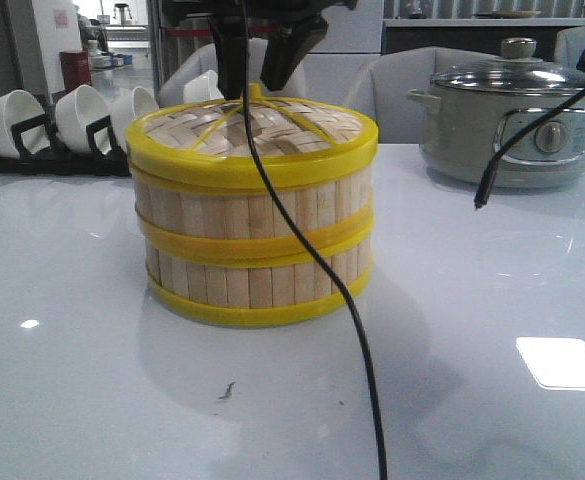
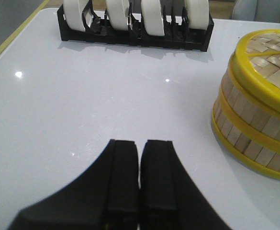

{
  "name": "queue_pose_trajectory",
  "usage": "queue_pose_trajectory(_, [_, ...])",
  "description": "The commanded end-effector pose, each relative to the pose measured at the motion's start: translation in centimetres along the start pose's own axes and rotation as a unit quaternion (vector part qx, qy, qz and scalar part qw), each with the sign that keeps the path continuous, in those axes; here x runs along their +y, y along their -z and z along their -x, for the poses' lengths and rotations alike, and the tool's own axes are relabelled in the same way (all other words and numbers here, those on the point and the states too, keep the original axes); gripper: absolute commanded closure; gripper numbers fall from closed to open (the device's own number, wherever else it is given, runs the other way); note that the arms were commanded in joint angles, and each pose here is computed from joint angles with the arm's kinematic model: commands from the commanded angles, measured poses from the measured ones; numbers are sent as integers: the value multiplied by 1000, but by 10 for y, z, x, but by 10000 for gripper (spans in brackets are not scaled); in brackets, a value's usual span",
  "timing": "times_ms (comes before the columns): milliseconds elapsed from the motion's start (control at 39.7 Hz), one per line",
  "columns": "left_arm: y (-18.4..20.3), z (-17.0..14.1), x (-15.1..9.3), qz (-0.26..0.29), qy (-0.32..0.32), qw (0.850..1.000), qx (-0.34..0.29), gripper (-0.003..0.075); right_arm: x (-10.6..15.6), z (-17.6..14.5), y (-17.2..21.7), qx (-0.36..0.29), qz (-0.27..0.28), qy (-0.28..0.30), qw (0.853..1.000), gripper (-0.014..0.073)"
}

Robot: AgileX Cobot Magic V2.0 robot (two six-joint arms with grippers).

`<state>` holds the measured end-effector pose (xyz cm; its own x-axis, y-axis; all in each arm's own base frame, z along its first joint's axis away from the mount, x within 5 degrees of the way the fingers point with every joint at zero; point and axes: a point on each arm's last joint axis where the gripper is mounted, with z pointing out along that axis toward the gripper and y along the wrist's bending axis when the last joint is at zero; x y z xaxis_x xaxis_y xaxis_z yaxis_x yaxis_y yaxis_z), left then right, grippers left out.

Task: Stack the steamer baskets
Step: 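Lower the lid onto the top basket with the right gripper, then release the lid and raise the right gripper away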

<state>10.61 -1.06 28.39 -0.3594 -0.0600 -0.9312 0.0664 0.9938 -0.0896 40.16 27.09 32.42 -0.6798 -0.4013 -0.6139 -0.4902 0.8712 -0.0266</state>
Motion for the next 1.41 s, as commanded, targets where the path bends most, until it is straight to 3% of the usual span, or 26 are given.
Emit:
queue_pose_trajectory(0, [3,16,-2,-7,7,998,-54,635,-6,24,65,-106,-3,-1,994,213])
queue_pose_trajectory(227, [3,16,-2,-7,7,998,-54,635,-25,33,112,-172,-40,4,984,213])
queue_pose_trajectory(580, [3,16,-2,-7,7,998,-54,635,-72,15,170,-197,-83,-33,976,223])
queue_pose_trajectory(1110, [3,16,-2,-7,7,998,-54,635,-134,-79,216,-178,-161,-95,966,223])
queue_pose_trajectory(1387, [3,16,-2,-7,7,998,-54,635,-145,-131,233,-190,-196,-120,955,223])
